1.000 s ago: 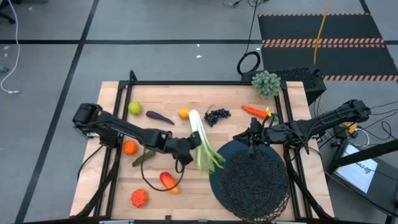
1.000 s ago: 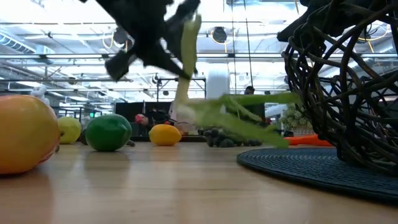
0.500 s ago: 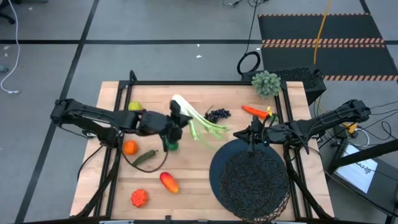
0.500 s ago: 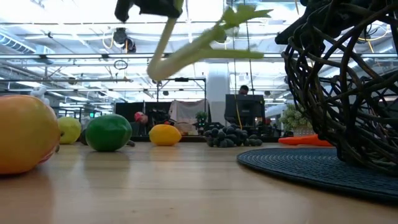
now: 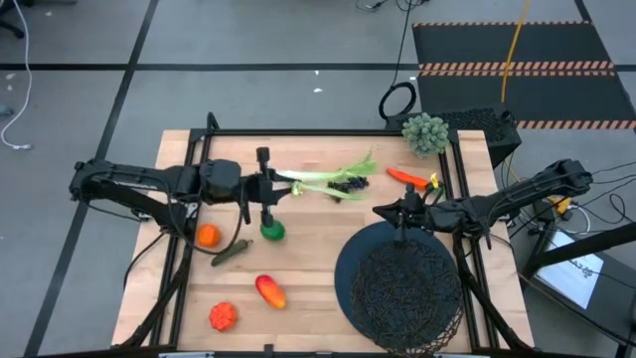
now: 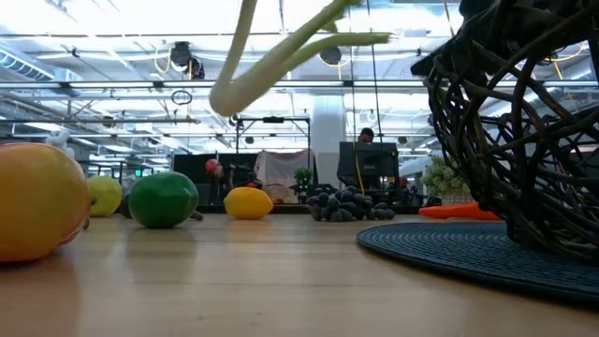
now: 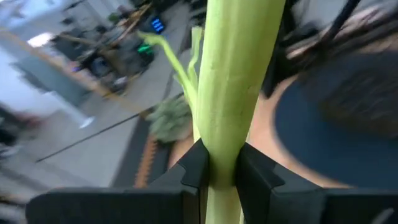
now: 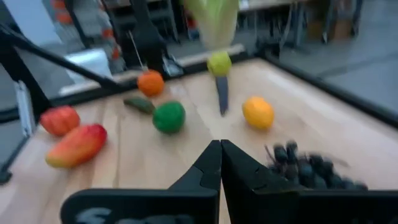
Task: Build produce basket
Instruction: Put the celery into the wire basket
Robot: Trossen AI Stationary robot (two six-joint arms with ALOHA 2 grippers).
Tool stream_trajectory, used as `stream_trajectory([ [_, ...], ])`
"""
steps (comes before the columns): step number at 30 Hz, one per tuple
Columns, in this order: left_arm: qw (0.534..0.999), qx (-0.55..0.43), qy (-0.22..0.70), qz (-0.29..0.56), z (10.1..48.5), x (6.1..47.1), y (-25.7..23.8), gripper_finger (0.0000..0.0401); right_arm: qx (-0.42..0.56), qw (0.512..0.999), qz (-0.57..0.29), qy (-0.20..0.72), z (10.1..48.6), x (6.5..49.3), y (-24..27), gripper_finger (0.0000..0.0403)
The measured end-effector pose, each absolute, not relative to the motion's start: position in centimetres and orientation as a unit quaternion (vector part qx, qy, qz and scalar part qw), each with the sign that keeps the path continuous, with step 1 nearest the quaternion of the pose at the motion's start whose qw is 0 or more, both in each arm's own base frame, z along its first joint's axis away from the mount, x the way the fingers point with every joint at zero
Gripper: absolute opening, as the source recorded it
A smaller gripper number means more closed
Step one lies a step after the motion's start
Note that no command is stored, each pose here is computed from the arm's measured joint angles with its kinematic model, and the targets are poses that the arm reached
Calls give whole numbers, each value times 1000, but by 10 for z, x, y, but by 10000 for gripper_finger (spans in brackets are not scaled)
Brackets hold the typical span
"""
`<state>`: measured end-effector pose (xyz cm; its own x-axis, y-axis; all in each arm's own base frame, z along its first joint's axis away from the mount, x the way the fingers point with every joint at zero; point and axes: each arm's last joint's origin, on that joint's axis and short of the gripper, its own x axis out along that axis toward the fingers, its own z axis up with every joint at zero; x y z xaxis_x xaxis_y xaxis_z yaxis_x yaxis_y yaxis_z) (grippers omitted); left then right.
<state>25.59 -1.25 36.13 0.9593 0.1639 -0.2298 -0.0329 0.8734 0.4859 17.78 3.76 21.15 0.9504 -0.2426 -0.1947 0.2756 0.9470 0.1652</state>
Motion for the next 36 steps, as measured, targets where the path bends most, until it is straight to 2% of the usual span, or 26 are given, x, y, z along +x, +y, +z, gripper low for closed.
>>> stream_trajectory([
  [5, 978, 192, 86, -2, 363, 267, -11, 62, 73, 989, -123, 44, 210, 176, 37, 26],
  [14, 985, 162, 26, -59, 360, 288, -12, 62, 53, 990, -122, 47, 207, 179, 38, 114],
  [22, 987, 150, -2, -64, 347, 314, -13, 62, 32, 992, -118, -11, 213, 189, 41, 176],
  [28, 988, 129, -17, -79, 335, 331, -12, 62, 16, 995, -87, -40, 215, 195, 45, 191],
  [36, 989, 112, -21, -91, 329, 338, -9, 62, -16, 997, -40, -62, 216, 198, 48, 174],
])
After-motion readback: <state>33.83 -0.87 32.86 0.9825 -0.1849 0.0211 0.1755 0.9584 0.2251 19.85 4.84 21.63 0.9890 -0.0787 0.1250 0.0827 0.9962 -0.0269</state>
